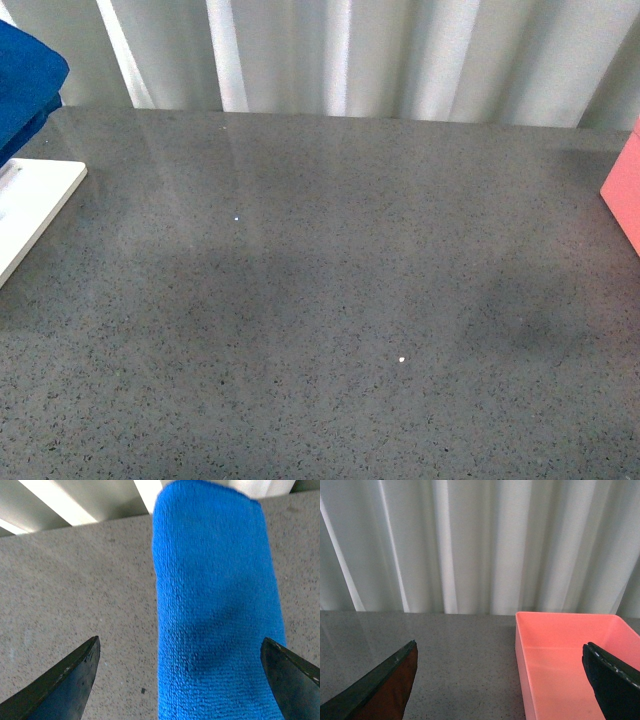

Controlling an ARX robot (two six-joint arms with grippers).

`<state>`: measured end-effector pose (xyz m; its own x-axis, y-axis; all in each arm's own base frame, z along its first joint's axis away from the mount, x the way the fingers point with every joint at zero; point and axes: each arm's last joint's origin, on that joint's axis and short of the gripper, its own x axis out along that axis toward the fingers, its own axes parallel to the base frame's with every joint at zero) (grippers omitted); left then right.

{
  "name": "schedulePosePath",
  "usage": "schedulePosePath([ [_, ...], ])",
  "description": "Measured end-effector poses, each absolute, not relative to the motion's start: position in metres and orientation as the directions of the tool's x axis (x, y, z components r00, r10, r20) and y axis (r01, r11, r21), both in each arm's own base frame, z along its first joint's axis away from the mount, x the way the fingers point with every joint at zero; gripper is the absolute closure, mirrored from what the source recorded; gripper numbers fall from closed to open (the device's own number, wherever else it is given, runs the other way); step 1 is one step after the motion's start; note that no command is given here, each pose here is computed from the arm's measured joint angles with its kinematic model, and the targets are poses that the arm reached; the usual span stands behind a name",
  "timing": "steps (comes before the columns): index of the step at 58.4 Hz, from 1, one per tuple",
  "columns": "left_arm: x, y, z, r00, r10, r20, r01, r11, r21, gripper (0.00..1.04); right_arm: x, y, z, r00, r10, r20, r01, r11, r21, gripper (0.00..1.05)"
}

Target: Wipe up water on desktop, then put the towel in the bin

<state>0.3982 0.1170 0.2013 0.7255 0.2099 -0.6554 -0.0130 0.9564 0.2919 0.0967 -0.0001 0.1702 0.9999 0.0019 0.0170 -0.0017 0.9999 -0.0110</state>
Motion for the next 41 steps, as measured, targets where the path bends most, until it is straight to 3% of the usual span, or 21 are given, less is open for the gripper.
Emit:
schedulePosePath([
  [39, 0.396, 0.119, 0.171, 0.678, 0.222, -0.701, 0.018, 0.948, 0.318, 0.07, 0.097, 0.000, 0.170, 1.000, 0.002, 0.017, -0.002, 1.000, -0.011, 0.07],
  [41, 0.396, 0.119, 0.171, 0.681, 0.224, -0.698, 0.015, 0.948, 0.319, 0.11, 0.097, 0.000, 0.170, 1.000, 0.002, 0.017, -0.002, 1.000, -0.011, 0.07],
])
